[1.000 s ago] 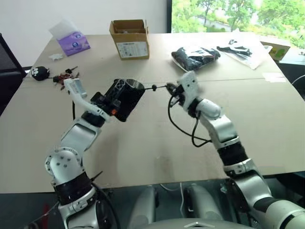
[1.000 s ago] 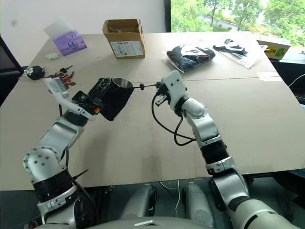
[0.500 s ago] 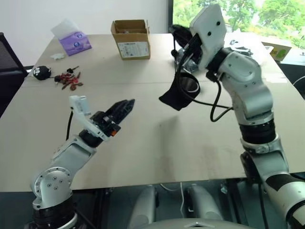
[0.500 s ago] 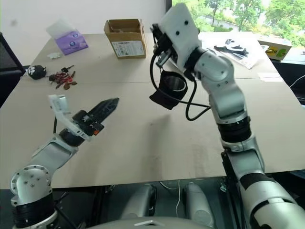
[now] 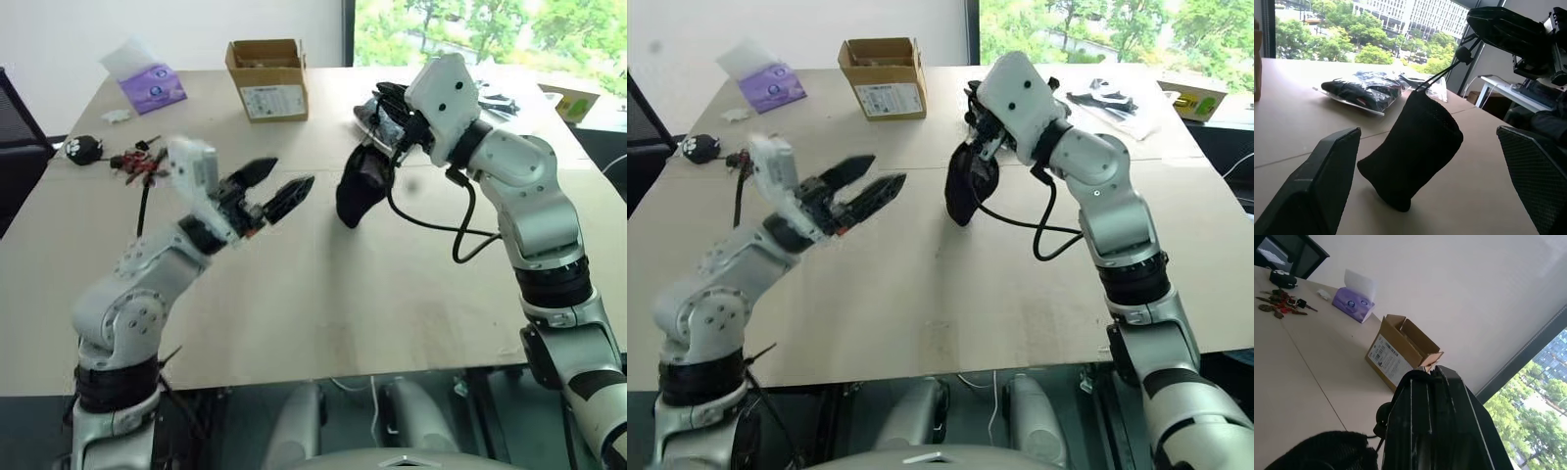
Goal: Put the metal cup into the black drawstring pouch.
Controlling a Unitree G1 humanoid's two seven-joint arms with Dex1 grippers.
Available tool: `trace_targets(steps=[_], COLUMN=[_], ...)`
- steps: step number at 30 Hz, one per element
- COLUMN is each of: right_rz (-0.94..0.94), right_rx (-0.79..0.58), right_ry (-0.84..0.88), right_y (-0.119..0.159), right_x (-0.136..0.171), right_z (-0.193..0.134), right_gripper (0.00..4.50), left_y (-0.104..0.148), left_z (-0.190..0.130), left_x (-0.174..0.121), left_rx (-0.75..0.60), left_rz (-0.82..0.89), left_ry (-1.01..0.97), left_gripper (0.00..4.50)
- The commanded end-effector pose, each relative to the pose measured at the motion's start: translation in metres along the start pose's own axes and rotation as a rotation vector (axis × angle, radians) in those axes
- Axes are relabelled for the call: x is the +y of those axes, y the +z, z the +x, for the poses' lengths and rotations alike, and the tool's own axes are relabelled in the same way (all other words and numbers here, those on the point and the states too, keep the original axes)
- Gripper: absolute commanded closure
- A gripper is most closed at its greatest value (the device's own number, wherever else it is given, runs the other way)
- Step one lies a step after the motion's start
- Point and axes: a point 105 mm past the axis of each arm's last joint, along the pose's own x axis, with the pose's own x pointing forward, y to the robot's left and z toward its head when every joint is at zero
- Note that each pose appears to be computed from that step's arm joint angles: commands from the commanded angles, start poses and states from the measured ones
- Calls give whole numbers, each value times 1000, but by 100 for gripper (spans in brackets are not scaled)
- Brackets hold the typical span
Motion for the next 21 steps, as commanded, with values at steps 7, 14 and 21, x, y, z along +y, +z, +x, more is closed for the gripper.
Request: trace_targets(steps=[7, 14, 21], right_rz=[-129, -129, -122], right_rx=[-130, -141, -138], right_ry=[69, 88, 94], right_y=[41, 47, 47], right_x=[11, 17, 19], right_z=[3, 3, 3], right_gripper=[450, 450, 450], left_y=[-4, 1, 6], left_z=[46, 63, 80], left_x=[-23, -33, -36], left_rx=[13, -48, -97], left_rz=[243, 247, 256], left_ry=[-163, -213, -217], left_gripper=[9, 9, 183])
